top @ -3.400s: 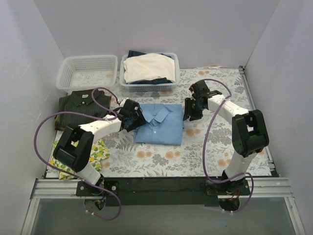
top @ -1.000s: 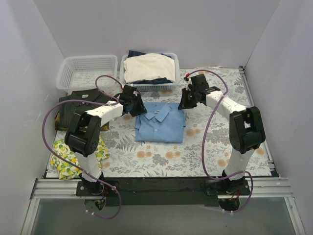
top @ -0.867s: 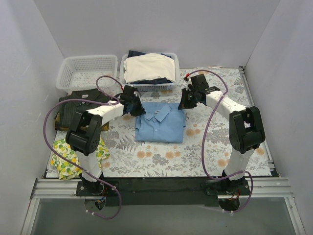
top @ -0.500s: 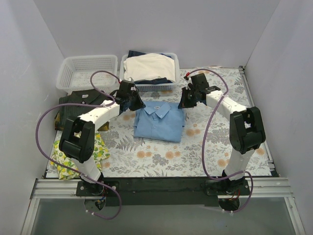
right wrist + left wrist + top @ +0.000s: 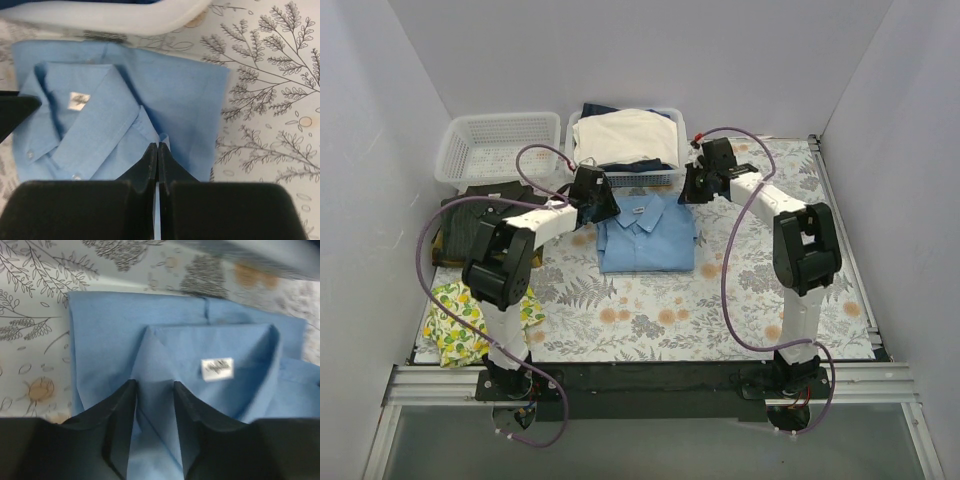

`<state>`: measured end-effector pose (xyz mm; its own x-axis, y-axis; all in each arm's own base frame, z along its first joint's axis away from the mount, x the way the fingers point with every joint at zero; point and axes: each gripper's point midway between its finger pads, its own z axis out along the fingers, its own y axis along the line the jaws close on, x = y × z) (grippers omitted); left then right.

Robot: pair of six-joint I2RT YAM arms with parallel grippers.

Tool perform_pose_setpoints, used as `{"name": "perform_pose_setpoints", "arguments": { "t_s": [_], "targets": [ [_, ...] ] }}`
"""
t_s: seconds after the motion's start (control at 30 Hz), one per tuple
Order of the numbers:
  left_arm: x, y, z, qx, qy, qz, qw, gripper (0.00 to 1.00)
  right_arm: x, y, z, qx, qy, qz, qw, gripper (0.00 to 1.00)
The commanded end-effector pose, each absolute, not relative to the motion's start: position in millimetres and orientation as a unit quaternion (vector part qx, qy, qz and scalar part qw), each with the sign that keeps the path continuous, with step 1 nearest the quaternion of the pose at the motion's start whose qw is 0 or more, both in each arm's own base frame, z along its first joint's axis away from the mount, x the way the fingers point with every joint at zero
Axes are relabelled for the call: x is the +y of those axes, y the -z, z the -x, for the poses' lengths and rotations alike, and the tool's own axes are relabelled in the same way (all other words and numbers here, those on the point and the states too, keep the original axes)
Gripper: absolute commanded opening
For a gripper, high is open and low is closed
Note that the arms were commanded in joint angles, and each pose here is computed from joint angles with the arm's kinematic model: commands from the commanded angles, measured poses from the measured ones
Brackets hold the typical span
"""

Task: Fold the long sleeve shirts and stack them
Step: Fold the shirt, then neatly place the folded shirt to the corner

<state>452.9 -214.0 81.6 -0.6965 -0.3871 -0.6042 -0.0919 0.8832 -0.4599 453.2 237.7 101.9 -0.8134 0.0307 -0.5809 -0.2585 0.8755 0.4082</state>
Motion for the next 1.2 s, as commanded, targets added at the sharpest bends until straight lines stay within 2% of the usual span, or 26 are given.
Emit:
{"name": "perform_pose_setpoints", "arguments": {
  "t_s": [0.0,0.07,0.13,0.3,0.33,0.4,0.57,0.73,0.83,0.87,1.0,1.17],
  "targets": [
    [-196.7,-49.4,-480.8,0.905,0.140,0.140,0.376,0.41,232.6,-72.8,-479.3,0.930,-0.218,0.032,0.295,0.01],
    [-190.1,-47.5,-487.6,0.907,0.121,0.137,0.380,0.56,231.3,-58.7,-486.4,0.937,-0.209,0.019,0.279,0.01],
    [-183.8,-51.4,-488.4,0.908,0.109,0.132,0.381,0.59,226.7,-44.4,-489.6,0.944,-0.202,0.008,0.260,0.05],
    [-169.9,-90.8,-474.8,0.897,0.104,0.123,0.411,0.79,216.3,-61.4,-506.6,0.941,-0.194,-0.005,0.276,0.20],
    [-168.7,-97.1,-471.0,0.896,0.105,0.118,0.415,0.81,214.3,-70.3,-507.6,0.939,-0.194,-0.006,0.285,0.27],
    [-167.5,-112.5,-458.4,0.894,0.117,0.102,0.421,0.86,213.1,-76.9,-505.8,0.937,-0.196,-0.002,0.290,0.32],
    [-171.1,-113.7,-430.7,0.900,0.160,0.075,0.398,0.90,215.1,-99.2,-495.4,0.929,-0.213,0.013,0.302,0.39],
    [-195.0,-92.3,-403.8,0.893,0.281,0.051,0.348,0.93,215.4,-106.4,-474.2,0.928,-0.230,0.028,0.293,0.41],
    [-198.9,-85.4,-406.0,0.875,0.340,0.055,0.339,0.95,216.4,-109.9,-459.7,0.926,-0.243,0.039,0.287,0.42],
    [-193.8,-79.5,-406.9,0.876,0.344,0.064,0.333,0.98,216.3,-111.6,-456.6,0.925,-0.245,0.042,0.287,0.43],
    [-198.8,-63.5,-407.5,0.875,0.374,0.049,0.303,0.98,215.2,-120.0,-442.0,0.922,-0.254,0.054,0.287,0.43],
    [-196.4,-32.1,-402.8,0.895,0.357,0.045,0.265,0.98,211.6,-132.8,-431.9,0.918,-0.255,0.056,0.297,0.43]
  ]
}}
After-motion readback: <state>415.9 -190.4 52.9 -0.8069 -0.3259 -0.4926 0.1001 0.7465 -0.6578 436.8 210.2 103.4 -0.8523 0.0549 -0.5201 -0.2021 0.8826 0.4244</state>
